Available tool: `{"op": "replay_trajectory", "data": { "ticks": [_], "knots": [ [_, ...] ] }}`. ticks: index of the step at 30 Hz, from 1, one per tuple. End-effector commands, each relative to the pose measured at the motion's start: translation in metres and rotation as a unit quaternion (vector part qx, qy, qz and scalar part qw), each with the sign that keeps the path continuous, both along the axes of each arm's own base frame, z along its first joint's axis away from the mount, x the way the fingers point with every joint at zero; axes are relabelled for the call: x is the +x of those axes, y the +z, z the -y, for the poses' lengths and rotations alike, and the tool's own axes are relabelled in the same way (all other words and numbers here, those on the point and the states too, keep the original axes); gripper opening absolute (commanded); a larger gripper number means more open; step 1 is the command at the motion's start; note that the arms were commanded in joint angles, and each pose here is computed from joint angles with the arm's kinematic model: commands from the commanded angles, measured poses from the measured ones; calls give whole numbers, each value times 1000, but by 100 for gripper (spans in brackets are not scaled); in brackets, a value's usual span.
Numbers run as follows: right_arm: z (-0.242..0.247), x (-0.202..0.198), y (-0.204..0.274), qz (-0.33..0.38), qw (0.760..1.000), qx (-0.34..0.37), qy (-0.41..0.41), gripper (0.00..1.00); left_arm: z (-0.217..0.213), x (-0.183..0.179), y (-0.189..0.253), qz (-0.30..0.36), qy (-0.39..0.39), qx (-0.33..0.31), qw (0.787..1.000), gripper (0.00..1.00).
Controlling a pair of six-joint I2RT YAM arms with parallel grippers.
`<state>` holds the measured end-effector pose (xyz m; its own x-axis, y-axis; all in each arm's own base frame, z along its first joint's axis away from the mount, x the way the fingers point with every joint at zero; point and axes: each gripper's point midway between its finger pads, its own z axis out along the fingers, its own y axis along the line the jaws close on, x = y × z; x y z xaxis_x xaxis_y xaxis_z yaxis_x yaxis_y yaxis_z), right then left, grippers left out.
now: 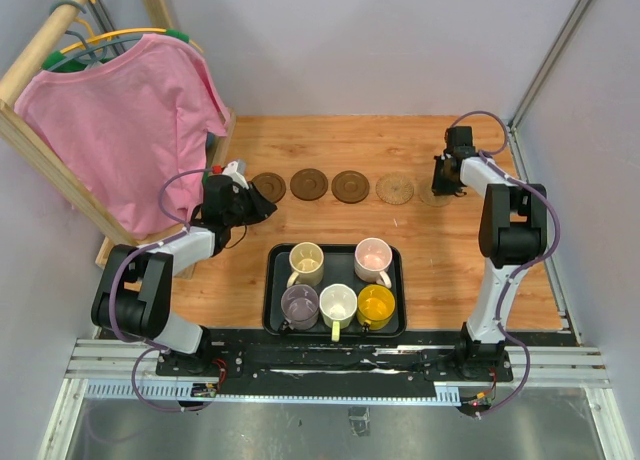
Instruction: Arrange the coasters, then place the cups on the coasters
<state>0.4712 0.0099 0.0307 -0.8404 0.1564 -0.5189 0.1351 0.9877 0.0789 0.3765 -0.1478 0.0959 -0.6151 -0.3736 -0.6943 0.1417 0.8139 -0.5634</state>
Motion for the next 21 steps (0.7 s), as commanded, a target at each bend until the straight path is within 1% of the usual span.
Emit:
{"op": "replay_trajectory", "data": {
  "ticks": [1, 15, 21],
  "knots": [
    [-2, -7, -17, -30, 999, 17, 9, 5, 3, 4, 7, 10, 0, -5, 1000, 14],
    [1, 0, -11, -18, 1000, 11, 8, 5, 4, 2, -1, 0, -3, -3, 1000, 14],
    [3, 8, 4, 4, 1000, 2, 11, 7, 3, 3, -2, 0, -4, 0, 1000, 14]
  ]
}}
